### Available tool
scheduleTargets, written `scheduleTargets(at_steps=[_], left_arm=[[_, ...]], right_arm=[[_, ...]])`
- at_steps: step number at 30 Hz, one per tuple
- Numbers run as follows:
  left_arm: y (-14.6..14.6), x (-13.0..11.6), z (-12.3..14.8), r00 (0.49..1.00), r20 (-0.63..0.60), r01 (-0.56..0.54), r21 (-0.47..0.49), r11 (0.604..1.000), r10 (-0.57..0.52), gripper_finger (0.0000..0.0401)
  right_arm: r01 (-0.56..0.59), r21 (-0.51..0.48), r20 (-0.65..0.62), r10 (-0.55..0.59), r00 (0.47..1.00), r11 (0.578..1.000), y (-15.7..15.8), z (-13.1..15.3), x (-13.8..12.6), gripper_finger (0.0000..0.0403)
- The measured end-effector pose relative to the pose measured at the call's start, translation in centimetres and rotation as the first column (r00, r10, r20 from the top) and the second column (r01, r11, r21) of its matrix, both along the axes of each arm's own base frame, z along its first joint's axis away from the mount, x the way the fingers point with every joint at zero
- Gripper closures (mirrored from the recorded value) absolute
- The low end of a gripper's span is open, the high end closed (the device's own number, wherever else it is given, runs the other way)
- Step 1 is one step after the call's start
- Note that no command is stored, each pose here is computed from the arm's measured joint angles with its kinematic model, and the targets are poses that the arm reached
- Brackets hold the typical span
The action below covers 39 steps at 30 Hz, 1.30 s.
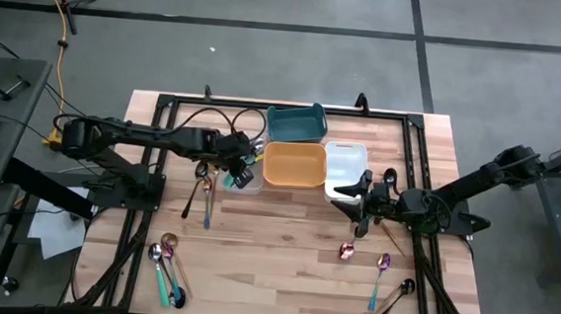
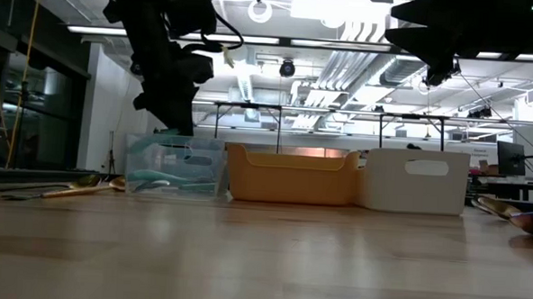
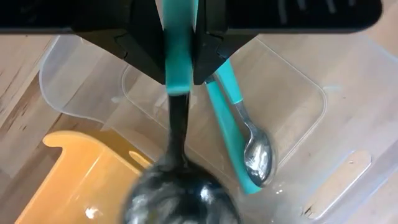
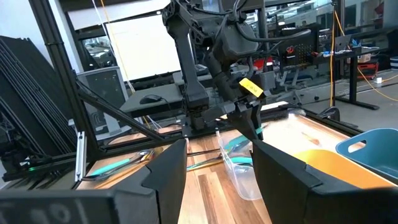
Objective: Sort silverware by color (type)
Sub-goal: Put the turquoise blue spoon into the transparent bin
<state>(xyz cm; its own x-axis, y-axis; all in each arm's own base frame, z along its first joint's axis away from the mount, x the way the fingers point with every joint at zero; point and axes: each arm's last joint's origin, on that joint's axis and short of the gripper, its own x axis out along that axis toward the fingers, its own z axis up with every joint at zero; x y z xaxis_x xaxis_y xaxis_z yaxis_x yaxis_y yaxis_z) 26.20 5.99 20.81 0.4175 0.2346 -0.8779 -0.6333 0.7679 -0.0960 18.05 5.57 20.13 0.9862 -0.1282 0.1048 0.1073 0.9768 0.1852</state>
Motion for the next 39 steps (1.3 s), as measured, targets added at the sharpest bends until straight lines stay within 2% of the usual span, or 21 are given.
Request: scheduleTargets(at_steps=[11,14,20,25,28,30,33,37,39], left_arm=[[0.0,0.0,0.0,0.999,-0.010,0.043,0.021,0.999,-0.042,0.0302],[-0.1,-0.4,0.8,0.998,0.007,0.065,0.039,0.997,-0.066,0.0292],[-0.7,-2.6,4.6,0.985,0.164,0.047,0.090,0.995,-0.061,0.0287],[-2.8,-4.9,6.6,0.922,0.373,0.012,0.241,0.970,-0.104,0.0292],[-4.1,-5.8,5.8,0.852,0.497,0.021,0.283,0.959,-0.166,0.0295],[-4.5,-6.0,4.5,0.825,0.541,0.017,0.269,0.963,-0.166,0.0302],[-4.3,-5.9,2.2,0.851,0.510,0.014,0.220,0.975,-0.127,0.0327],[-4.0,-4.6,0.5,0.886,0.444,0.062,0.171,0.983,-0.133,0.0390],[-3.8,-3.3,0.5,0.897,0.422,0.067,0.160,0.985,-0.130,0.0393]], right_arm=[[0.000,0.000,0.000,0.000,1.000,1.000,0.0,0.0,0.0,0.0226],[0.000,0.000,0.000,0.000,1.000,1.000,0.0,0.0,0.0,0.0226],[0.002,-0.018,-0.002,-0.002,1.000,1.000,0.0,0.0,0.0,0.0226],[0.020,-0.024,-0.004,-0.021,1.000,1.000,-0.1,0.0,0.0,0.0226],[0.024,-0.024,-0.004,-0.024,1.000,0.999,-0.1,0.0,0.0,0.0226],[0.024,-0.024,-0.004,-0.024,1.000,0.999,-0.1,0.0,0.0,0.0226],[0.028,-0.023,-0.004,-0.028,1.000,0.999,-0.1,0.0,0.0,0.0226],[0.054,-0.012,-0.004,-0.054,0.999,0.998,-0.2,0.0,0.0,0.0226],[0.068,-0.009,0.000,-0.068,0.998,0.998,-0.4,0.0,0.1,0.0226]])
